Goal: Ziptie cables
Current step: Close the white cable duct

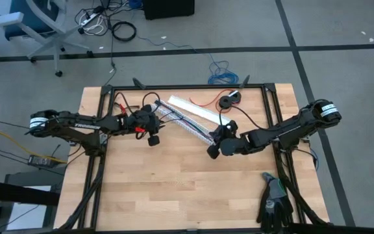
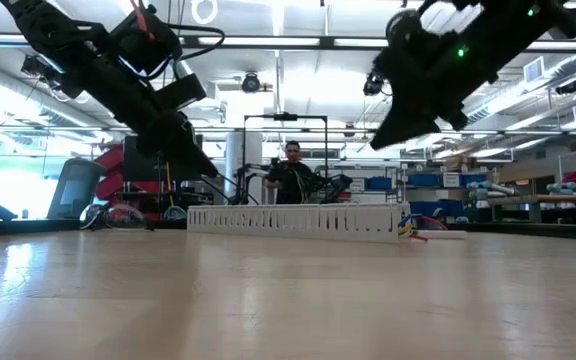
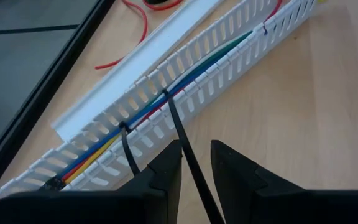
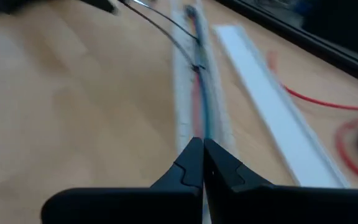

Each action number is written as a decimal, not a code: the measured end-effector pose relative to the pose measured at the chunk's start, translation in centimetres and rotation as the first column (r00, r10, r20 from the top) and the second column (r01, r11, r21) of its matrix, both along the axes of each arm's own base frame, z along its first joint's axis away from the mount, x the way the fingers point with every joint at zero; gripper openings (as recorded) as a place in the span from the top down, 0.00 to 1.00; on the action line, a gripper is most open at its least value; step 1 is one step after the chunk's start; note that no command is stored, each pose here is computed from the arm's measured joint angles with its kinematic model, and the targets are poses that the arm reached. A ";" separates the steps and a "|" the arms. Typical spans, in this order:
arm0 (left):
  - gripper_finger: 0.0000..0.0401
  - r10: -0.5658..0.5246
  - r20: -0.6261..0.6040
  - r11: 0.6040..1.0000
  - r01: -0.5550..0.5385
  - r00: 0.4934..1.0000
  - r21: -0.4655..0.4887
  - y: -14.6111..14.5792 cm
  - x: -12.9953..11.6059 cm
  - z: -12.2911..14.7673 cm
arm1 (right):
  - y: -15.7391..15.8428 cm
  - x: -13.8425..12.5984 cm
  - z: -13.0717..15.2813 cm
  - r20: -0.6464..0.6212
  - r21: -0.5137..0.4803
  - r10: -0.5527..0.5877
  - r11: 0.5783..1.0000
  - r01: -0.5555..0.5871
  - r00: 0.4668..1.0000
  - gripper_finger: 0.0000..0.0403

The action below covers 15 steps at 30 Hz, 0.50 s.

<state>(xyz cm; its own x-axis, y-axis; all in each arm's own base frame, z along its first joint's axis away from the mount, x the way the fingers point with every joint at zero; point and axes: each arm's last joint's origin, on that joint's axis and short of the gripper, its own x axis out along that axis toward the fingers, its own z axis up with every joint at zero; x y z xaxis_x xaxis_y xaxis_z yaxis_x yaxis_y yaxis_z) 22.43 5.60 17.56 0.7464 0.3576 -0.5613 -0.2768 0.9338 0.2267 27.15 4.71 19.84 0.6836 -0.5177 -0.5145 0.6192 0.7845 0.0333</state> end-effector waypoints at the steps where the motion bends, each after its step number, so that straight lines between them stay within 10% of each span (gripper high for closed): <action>1: 0.76 0.000 0.000 1.000 0.000 1.000 0.000 0.0 0.0 0.0 | -0.3 -0.1 -0.2 -0.022 -0.004 -0.010 1.000 0.010 1.000 1.00; 15: 0.77 -0.002 0.000 1.000 0.002 1.000 0.003 0.0 0.0 0.0 | -10.6 -0.4 -1.0 -0.197 0.188 0.086 0.981 -0.048 0.977 1.00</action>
<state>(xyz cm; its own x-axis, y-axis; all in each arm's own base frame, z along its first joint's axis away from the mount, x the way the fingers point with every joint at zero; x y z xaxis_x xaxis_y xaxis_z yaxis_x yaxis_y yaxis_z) 22.43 5.61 17.56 0.7470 0.3576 -0.5605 -0.2749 0.9337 0.2294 26.74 -5.86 18.82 0.5847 -0.3593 -0.7273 0.5738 0.8170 0.0577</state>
